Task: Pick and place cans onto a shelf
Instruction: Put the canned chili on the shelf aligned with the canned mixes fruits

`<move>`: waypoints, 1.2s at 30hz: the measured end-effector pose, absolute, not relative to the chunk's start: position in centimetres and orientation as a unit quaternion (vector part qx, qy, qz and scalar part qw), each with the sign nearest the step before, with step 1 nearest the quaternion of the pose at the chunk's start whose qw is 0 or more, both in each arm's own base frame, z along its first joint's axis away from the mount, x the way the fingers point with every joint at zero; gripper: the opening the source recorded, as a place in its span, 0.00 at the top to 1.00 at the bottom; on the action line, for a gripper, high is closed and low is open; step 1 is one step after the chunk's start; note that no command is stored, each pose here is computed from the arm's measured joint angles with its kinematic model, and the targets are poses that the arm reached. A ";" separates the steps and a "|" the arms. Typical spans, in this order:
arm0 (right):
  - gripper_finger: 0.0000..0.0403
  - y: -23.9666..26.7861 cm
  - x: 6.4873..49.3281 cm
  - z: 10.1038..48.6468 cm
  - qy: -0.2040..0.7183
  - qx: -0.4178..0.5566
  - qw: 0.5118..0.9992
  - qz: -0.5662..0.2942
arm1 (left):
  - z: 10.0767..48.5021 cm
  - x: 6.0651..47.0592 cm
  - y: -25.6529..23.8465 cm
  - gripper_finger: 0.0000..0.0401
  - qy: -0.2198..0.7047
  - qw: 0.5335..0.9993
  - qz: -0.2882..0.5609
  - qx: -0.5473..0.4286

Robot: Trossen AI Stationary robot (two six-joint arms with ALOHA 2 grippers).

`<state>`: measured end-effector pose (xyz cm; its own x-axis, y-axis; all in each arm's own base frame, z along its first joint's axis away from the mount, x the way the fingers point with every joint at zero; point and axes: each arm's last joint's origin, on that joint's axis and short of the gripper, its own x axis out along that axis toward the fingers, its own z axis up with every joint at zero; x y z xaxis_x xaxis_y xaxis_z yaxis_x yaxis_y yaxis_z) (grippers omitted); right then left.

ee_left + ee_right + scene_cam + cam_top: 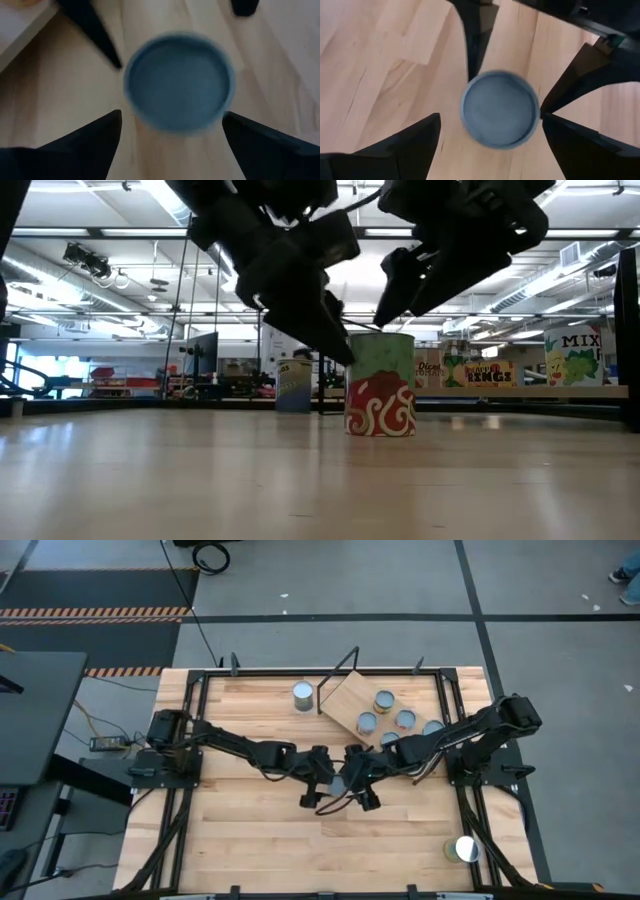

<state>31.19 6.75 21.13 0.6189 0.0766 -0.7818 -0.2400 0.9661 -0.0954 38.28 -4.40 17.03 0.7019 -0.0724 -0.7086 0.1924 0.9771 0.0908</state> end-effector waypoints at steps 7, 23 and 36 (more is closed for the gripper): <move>0.07 5.9 32.6 20.0 0.412 -0.098 0.900 0.100 | 20.0 35.3 -3.9 0.12 0.437 0.896 -0.045 0.059; 0.14 4.9 33.8 17.8 0.430 -0.079 0.894 0.104 | 18.0 24.6 -1.0 0.14 0.330 0.933 0.137 -0.033; 0.28 5.0 29.4 25.3 0.467 -0.028 0.883 0.046 | 19.8 21.1 0.1 0.14 0.170 0.947 0.270 -0.047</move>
<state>29.39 5.03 25.26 0.5604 0.0556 -0.8264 -0.1085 0.9941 -0.0067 21.13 0.12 19.77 0.7968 0.4946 -0.3472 -0.5265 0.8502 0.0029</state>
